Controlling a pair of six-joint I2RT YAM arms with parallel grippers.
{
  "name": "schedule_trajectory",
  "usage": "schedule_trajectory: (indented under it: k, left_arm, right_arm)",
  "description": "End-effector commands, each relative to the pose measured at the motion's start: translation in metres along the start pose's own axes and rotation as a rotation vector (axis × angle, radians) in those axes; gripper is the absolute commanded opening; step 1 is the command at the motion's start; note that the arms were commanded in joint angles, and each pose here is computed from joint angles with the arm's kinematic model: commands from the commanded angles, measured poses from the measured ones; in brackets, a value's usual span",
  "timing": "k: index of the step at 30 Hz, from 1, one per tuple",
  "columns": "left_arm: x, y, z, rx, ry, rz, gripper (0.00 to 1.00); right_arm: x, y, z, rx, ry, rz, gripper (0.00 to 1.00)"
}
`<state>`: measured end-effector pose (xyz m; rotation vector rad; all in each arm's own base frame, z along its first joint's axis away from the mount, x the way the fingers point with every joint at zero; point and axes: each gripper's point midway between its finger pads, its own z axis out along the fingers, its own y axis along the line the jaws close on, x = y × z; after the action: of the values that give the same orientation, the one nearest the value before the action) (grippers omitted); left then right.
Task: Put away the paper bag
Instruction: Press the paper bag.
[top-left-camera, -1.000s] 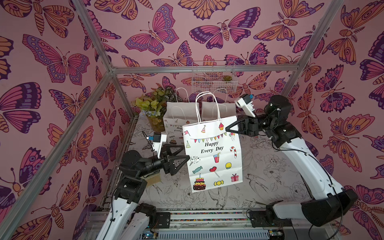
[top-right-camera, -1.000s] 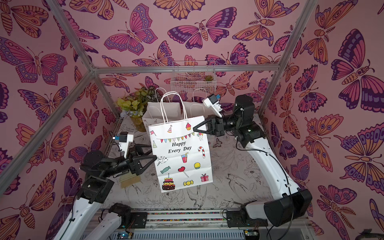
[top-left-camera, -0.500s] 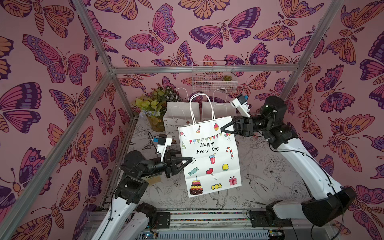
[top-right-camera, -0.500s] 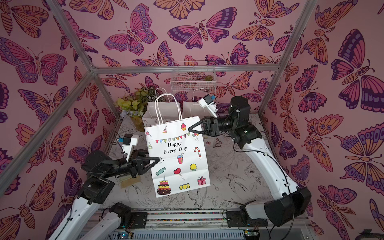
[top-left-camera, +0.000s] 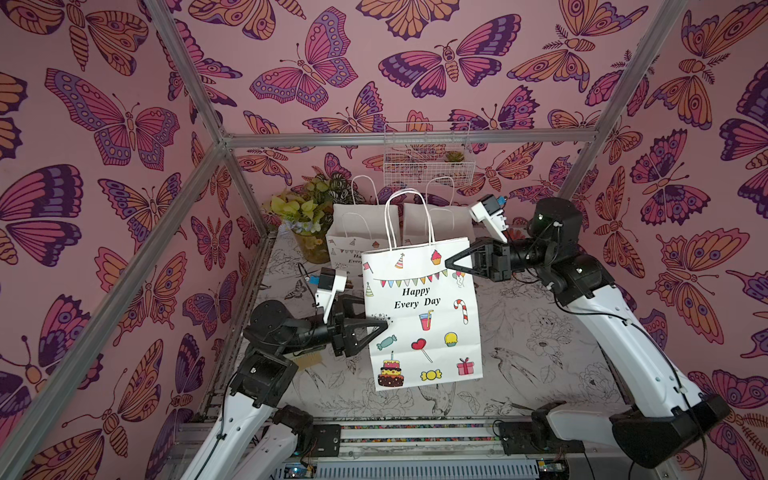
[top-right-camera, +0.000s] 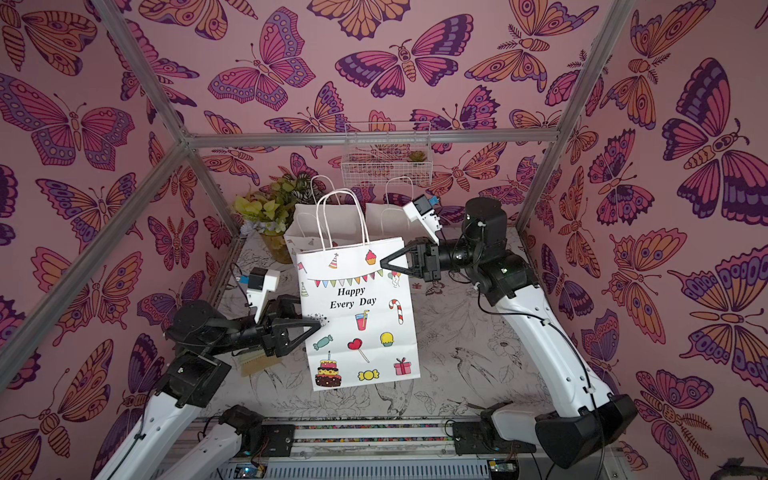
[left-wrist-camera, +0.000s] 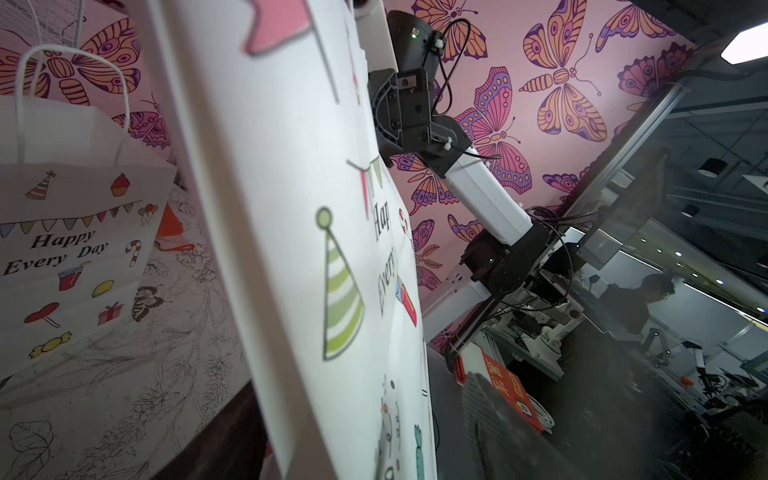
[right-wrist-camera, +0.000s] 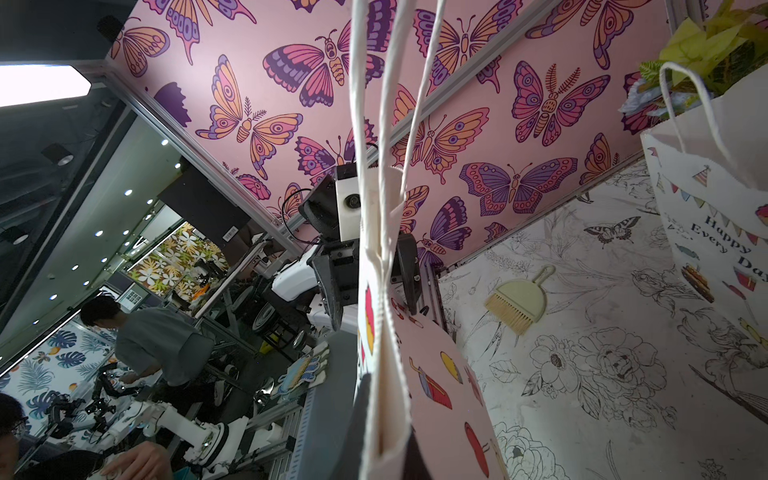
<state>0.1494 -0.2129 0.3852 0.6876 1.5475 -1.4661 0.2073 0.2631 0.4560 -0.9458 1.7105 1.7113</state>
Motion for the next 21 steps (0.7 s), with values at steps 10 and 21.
schedule_trajectory:
  k: [10, 21]
  left_arm:
    - [-0.034, -0.028, -0.011, 0.035, -0.160, 0.088, 0.38]
    - [-0.037, -0.038, -0.013, 0.080, -0.178, 0.098, 0.23]
  right_arm:
    - [0.029, 0.012, -0.004, -0.038, 0.040, -0.011, 0.00]
    - [0.030, 0.017, -0.004, -0.058, 0.038, -0.015, 0.00]
